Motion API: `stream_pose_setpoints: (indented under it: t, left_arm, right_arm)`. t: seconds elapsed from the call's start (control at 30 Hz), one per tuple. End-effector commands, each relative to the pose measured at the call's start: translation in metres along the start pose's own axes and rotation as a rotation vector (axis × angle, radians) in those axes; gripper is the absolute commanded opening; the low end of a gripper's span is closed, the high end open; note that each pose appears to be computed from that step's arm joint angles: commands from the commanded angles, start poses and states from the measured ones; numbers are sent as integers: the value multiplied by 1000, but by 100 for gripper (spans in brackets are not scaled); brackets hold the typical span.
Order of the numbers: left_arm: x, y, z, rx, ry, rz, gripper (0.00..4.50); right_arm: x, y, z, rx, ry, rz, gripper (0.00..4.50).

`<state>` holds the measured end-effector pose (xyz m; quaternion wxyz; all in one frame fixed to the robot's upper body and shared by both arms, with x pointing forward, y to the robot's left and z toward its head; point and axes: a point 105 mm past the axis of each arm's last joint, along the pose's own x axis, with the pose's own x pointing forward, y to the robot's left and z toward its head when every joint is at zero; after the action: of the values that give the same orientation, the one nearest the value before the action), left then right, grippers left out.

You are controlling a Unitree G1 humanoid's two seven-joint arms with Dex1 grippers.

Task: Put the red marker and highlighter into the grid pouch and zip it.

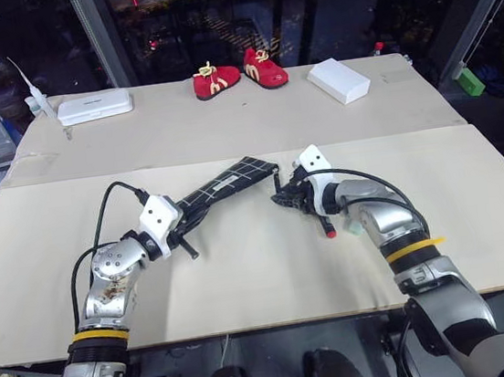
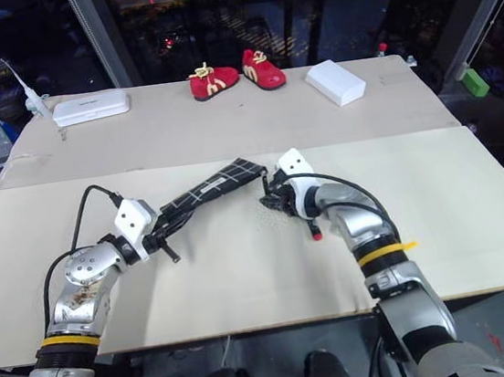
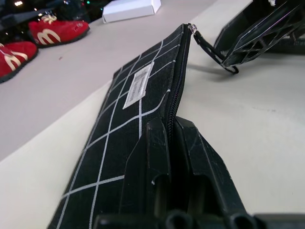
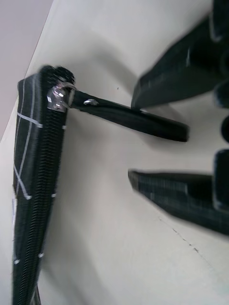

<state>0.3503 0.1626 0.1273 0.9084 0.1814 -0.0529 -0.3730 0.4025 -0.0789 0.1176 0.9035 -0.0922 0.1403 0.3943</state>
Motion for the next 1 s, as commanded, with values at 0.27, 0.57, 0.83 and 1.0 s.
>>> stream_pose_setpoints:
  t: [0.27, 0.57, 0.83, 1.0]
  left_arm:
    - [0, 3, 15, 3, -50, 20, 0]
    - [3, 0, 12, 6, -49, 4, 0]
    - [8, -1, 14, 8, -59, -12, 0]
    - [10, 0, 14, 10, -62, -21, 0]
  right_arm:
    - [1, 6, 23, -66, -70, 45, 6]
    - [5, 81, 43, -187, -116, 349, 6]
    - [21, 101, 66, -239, -142, 378, 6]
    - [30, 117, 78, -240, -167, 409, 6]
